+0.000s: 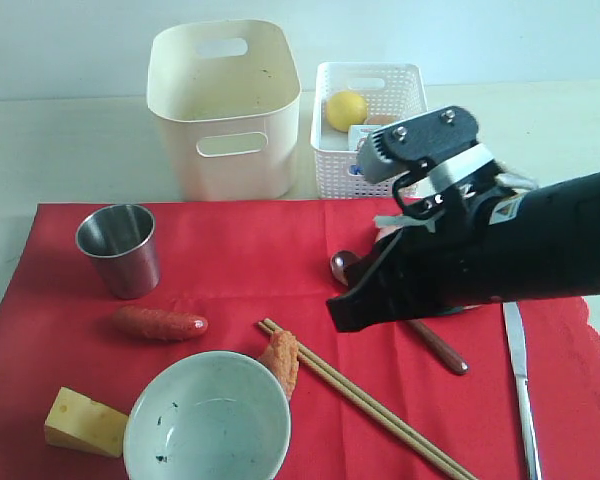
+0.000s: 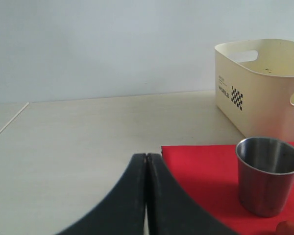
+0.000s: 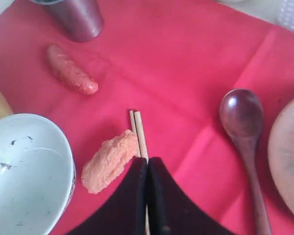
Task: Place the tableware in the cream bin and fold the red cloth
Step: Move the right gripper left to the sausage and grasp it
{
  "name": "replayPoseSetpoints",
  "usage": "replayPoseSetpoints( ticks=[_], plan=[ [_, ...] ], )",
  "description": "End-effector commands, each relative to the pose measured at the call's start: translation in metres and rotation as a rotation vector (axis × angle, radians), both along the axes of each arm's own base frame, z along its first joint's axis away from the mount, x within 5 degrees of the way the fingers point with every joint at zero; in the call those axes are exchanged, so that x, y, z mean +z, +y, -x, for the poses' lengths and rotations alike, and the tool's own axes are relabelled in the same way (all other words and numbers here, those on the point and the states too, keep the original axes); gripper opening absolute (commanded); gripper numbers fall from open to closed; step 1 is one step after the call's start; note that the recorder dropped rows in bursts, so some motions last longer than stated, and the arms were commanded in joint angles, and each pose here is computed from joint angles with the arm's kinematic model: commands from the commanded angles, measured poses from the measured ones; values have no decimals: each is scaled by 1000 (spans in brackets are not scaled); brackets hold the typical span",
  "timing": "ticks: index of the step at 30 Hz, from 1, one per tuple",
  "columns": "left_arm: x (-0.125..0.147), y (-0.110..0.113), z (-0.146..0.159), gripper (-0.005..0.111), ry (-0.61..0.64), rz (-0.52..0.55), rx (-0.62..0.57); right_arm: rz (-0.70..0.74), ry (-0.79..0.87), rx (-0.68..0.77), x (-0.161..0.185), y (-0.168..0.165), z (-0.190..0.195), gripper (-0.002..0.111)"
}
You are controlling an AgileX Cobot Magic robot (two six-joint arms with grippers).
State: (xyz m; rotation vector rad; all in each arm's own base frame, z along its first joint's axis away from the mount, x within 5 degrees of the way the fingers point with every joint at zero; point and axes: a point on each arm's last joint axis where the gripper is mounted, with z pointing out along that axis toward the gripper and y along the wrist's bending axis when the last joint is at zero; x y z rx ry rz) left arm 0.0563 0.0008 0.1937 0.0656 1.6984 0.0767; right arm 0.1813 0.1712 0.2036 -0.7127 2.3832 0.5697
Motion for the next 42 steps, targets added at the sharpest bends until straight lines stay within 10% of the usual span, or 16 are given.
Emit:
replayPoseSetpoints(
  ticks=[1, 10, 42],
  plan=[
    [1, 0, 0, 0, -14, 1, 2, 29, -27, 17, -13, 16, -5, 8],
    [1, 0, 0, 0, -14, 1, 2, 73, -5, 45, -34, 40, -16, 46],
    [1, 0, 0, 0, -14, 1, 2, 134, 26, -3, -69, 49, -31, 66]
  ],
)
